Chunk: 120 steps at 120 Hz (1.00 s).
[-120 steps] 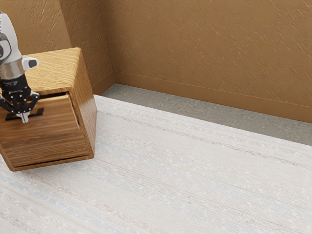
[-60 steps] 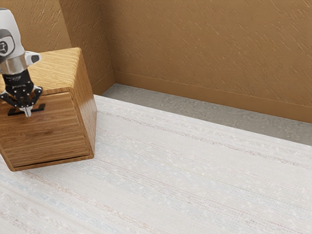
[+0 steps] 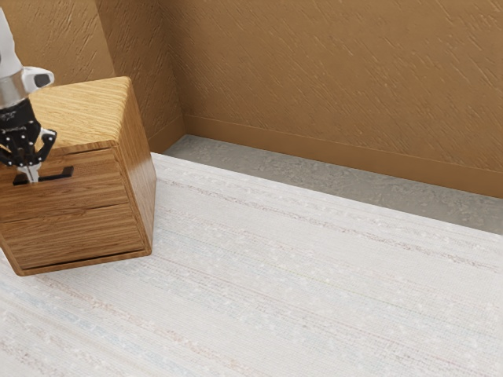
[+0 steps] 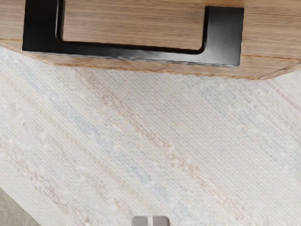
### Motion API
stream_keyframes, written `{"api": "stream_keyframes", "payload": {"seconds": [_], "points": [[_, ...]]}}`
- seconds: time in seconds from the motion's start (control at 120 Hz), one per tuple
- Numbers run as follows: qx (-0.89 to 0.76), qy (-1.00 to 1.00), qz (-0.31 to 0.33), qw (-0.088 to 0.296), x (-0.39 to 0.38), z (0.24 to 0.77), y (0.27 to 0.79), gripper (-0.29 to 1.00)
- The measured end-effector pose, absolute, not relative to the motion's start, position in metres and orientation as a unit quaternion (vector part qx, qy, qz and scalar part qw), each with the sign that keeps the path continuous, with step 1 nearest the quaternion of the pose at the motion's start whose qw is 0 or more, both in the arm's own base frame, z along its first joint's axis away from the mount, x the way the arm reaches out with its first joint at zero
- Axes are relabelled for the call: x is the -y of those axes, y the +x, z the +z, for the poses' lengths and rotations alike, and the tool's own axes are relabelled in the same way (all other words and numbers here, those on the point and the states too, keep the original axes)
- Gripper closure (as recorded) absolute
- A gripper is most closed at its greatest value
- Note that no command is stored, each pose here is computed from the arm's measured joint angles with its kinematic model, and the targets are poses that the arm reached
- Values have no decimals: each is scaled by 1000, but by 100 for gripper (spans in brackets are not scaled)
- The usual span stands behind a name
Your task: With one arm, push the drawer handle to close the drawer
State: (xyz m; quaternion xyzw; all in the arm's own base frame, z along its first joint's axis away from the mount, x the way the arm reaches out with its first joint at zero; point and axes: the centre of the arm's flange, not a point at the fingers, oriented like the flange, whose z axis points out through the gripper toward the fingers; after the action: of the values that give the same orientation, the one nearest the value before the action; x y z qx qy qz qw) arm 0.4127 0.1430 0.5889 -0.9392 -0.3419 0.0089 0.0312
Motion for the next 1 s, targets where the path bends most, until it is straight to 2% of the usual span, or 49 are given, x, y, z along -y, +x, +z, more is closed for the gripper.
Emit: {"api": "stream_keyframes", "payload": {"seconds": [0.333, 0.5, 0.567, 0.683, 0.767, 1.0], "points": [[174, -984, 6, 42, 0, 620, 413, 78], [124, -991, -7, 40, 29, 637, 424, 76], [105, -994, -9, 42, 42, 640, 431, 68], [83, -996, -7, 39, 55, 640, 434, 42], [74, -997, -6, 38, 59, 640, 434, 28], [62, -997, -7, 36, 62, 641, 433, 9]]}}
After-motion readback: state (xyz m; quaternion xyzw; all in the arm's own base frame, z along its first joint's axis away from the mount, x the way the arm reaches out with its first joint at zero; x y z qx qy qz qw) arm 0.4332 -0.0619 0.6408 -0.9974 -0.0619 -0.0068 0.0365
